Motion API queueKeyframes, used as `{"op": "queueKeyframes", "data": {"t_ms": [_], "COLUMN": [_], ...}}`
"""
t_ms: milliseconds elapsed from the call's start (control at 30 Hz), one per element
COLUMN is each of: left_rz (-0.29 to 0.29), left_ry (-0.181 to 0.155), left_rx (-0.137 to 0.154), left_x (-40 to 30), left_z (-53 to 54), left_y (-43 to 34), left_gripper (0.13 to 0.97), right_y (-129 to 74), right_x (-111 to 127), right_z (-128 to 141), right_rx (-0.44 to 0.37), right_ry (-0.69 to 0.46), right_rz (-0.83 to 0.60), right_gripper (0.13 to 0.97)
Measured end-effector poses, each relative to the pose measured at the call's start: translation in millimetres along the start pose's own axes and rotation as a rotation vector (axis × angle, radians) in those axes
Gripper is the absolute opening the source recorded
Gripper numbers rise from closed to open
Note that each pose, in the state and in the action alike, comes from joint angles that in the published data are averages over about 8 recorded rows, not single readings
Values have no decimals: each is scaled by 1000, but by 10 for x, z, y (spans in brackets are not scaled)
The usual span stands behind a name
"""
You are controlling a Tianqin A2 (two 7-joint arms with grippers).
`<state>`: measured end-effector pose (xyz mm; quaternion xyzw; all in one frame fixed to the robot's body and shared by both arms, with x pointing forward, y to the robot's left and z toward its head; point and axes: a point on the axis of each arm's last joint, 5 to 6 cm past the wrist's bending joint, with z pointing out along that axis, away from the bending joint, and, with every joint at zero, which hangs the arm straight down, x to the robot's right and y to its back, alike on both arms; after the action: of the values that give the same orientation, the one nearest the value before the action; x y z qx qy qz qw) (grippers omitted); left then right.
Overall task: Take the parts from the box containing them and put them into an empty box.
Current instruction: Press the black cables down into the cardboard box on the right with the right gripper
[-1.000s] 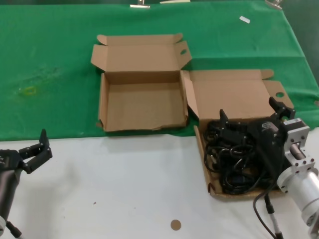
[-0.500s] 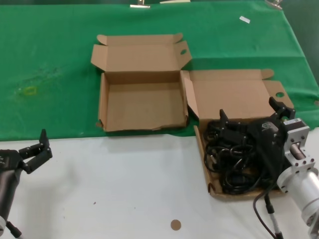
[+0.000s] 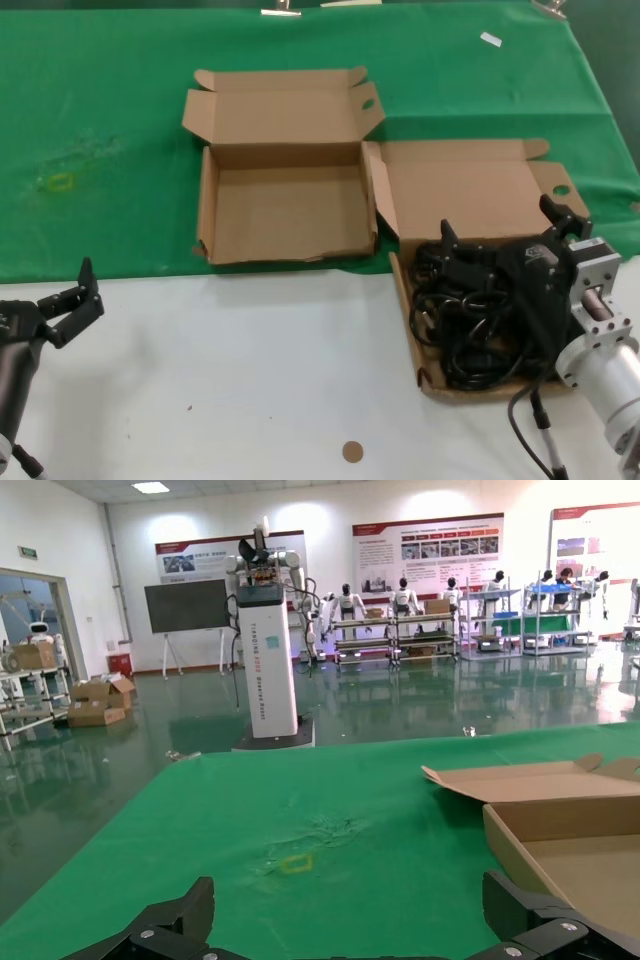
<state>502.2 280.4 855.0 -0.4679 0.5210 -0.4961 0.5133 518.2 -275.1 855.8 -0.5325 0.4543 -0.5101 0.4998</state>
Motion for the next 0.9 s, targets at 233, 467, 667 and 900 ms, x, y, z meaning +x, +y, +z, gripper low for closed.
{"op": "queueKeyframes", "data": {"t_ms": [233, 467, 667, 900], "left_rz": [0, 0, 0, 0], "left_ry": [0, 0, 0, 0], "left_rx": [0, 0, 0, 0], "left_x": [0, 0, 0, 0], "left_z": [0, 0, 0, 0], "left_y": [0, 0, 0, 0], "left_gripper": [894, 861, 742, 590], "right_y": [20, 1, -59, -165], "right_x": [1, 53, 170, 352], "right_z": [-12, -24, -35, -67], "right_rx": [-7, -12, -22, -55], "right_ry": [2, 5, -13, -74], "right_rz": [-1, -20, -76, -173], "right_gripper": [966, 966, 966, 966]}}
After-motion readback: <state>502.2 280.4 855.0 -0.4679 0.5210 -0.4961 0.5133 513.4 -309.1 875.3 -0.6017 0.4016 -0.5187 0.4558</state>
